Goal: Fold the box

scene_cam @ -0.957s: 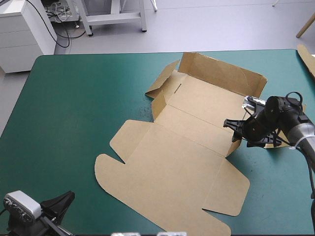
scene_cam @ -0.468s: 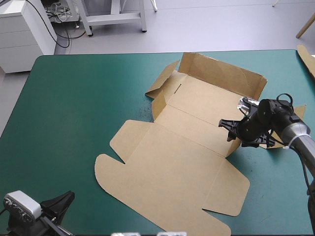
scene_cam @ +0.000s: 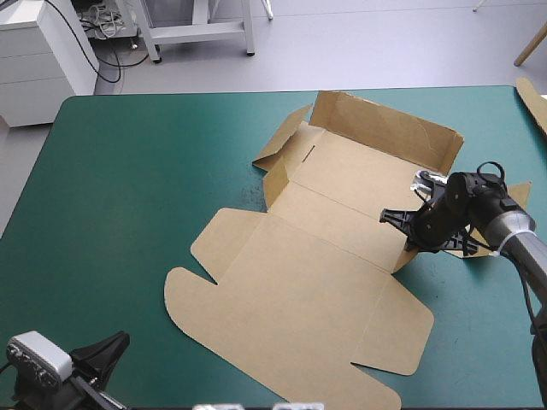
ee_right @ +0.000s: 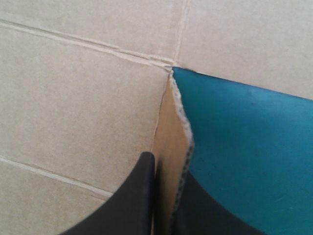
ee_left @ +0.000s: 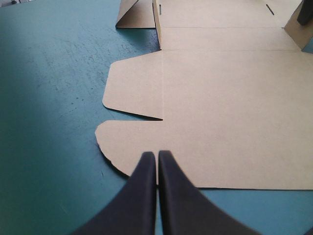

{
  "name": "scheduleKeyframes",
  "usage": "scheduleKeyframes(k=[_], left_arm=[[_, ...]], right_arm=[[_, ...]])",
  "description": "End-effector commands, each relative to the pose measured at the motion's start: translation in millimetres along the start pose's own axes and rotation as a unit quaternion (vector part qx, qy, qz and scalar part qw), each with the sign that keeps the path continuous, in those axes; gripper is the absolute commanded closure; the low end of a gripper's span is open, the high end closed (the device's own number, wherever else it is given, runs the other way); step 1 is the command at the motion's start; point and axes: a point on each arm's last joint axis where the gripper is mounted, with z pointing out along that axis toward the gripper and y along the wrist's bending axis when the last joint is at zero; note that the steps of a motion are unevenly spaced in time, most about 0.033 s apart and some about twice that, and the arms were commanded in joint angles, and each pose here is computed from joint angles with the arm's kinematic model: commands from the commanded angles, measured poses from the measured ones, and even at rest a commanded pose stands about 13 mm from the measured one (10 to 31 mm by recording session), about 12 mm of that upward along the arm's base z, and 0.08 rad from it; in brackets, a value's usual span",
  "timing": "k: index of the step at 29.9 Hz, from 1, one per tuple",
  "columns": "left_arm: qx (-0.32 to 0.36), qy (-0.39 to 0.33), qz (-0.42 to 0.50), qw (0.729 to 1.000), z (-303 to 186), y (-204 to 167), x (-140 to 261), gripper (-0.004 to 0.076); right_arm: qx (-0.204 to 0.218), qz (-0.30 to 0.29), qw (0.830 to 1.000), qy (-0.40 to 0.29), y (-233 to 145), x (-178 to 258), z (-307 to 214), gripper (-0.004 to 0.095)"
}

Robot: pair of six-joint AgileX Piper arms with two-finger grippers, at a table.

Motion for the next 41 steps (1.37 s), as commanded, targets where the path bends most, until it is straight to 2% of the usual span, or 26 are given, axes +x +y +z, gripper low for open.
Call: scheduleKeyframes(k=[1,6,14,20,25,30,33,41], left_arm=[[0.001,-0.041,-0.002,0.999,-2,0,-13,0.0731],[0.001,-0.041,-0.002,0.999,-2,0,-13,0.0731],[0.001,-0.041,-0.002,0.999,-2,0,-13,0.0731],[0.001,-0.041,-0.002,0.999,-2,0,-13,0.0731],[0.001,-0.041,-0.002,0.999,-2,0,-13,0.0731],[0.001,-0.041,-0.002,0.999,-2,0,-13,0.0731],[0.001,-0.041,-0.002,0.999,-2,0,-13,0.0731],[0.001,-0.042,-0.002,0.999,-2,0,-13,0.0731]], right_arm=[[0.001,-0.026,0.999,-0.031,2,-3,-14,0.0924],[0.019,-0.059,0.997,-0.035,-1,-4,-15,0.0924],[0.064,-0.174,0.982,-0.024,2,-27,-22,0.0924],[0.086,-0.277,0.957,0.017,13,-63,-19,0.0924],[0.08,-0.343,0.936,-0.004,26,-95,-16,0.0924],[0.076,-0.383,0.921,-0.013,37,-114,-6,0.0924],[0.071,-0.426,0.902,-0.012,49,-116,-1,0.0924],[0.056,-0.57,0.819,-0.024,107,-95,-1,0.093]])
